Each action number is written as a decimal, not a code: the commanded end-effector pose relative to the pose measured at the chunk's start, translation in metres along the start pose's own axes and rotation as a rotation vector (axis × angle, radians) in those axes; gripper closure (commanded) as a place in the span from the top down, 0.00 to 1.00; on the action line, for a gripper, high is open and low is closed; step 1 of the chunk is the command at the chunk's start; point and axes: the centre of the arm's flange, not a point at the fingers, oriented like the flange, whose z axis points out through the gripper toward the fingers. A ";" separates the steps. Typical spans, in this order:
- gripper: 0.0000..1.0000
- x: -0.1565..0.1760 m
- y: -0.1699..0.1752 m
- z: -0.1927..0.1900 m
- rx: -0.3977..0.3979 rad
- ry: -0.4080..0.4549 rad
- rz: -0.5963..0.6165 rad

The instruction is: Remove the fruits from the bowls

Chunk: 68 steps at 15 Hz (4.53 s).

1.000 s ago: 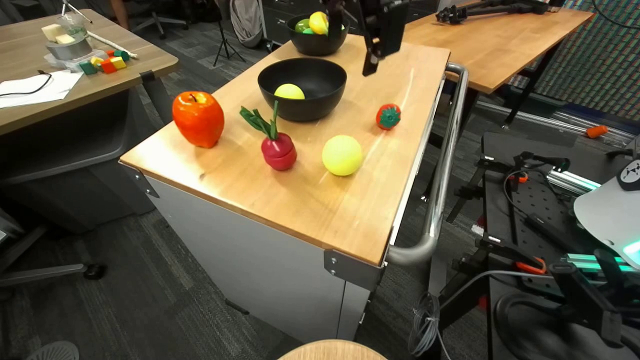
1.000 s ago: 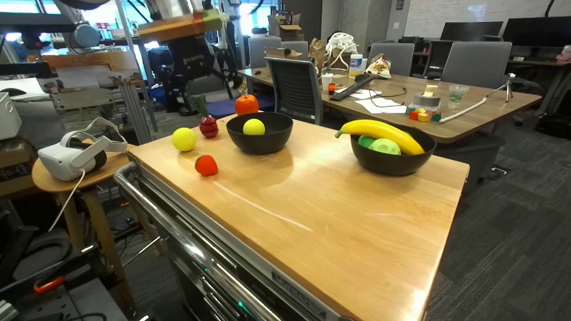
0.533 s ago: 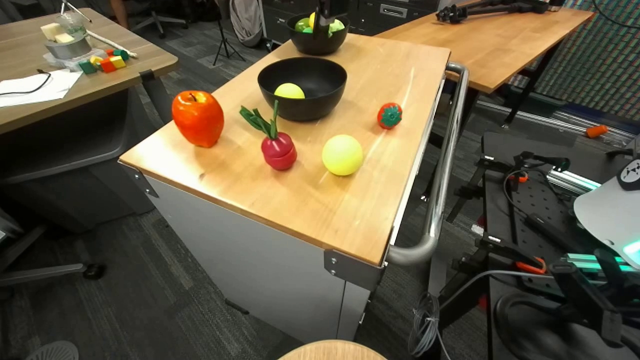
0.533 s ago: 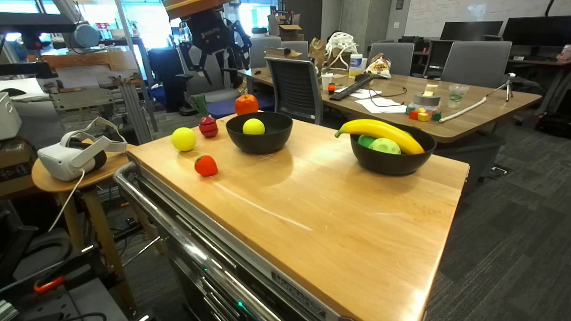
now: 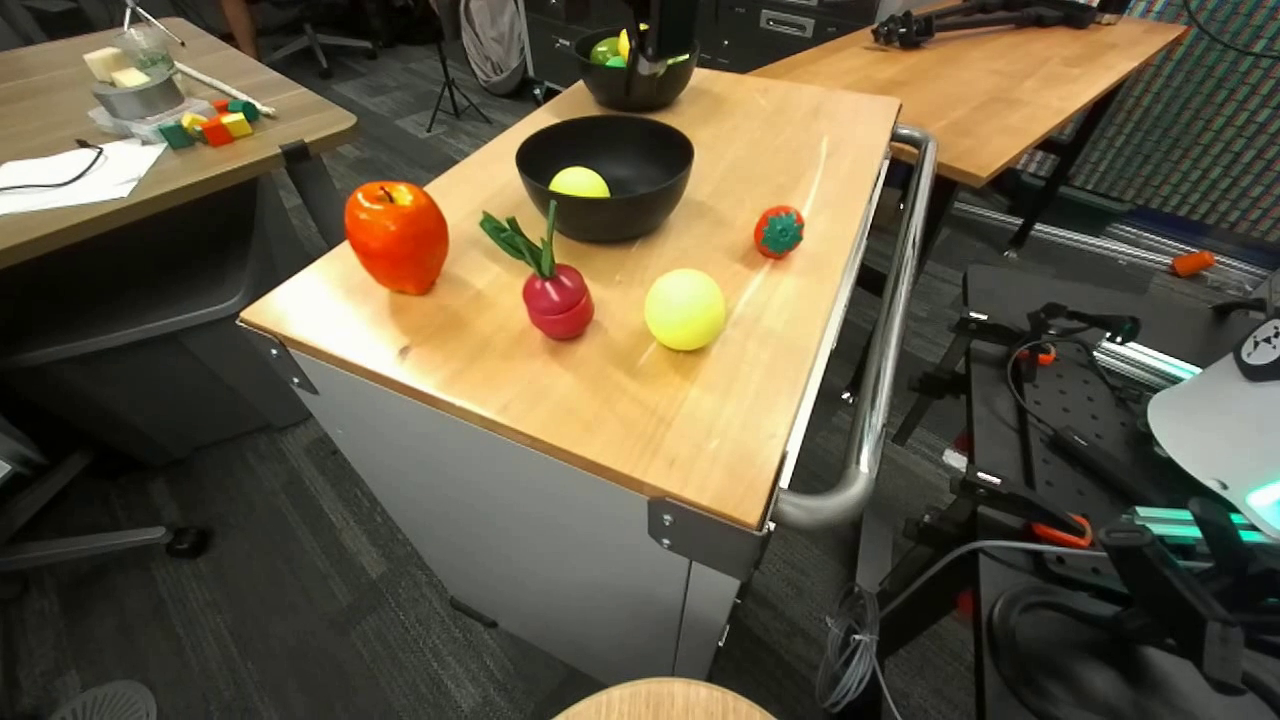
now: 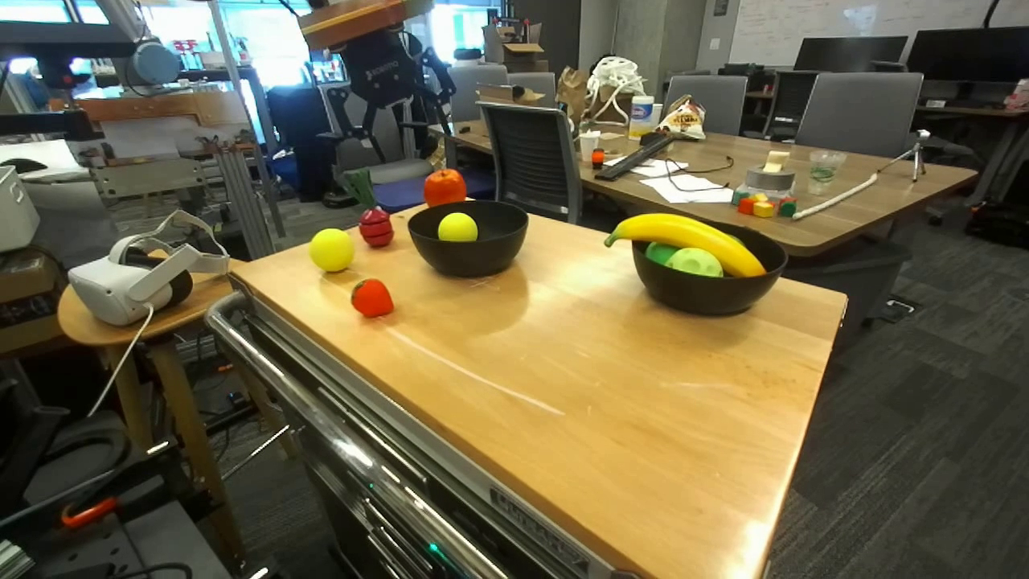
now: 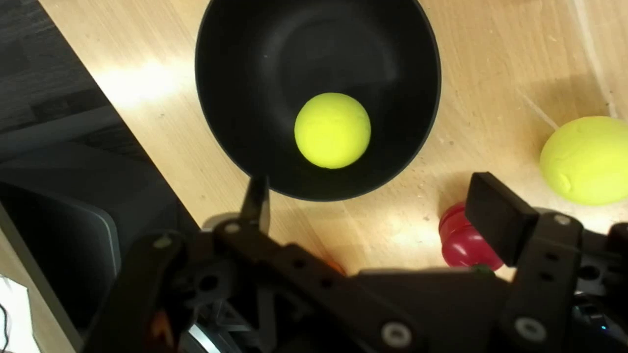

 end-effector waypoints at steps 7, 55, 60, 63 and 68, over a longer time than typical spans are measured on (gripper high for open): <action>0.98 -0.033 0.051 0.075 0.069 0.040 0.157; 0.24 -0.076 -0.048 -0.036 0.147 0.066 0.187; 0.24 -0.084 -0.107 0.028 0.174 0.031 0.289; 0.24 -0.085 -0.127 0.049 0.155 0.024 0.308; 0.24 -0.081 -0.133 0.059 0.126 0.023 0.306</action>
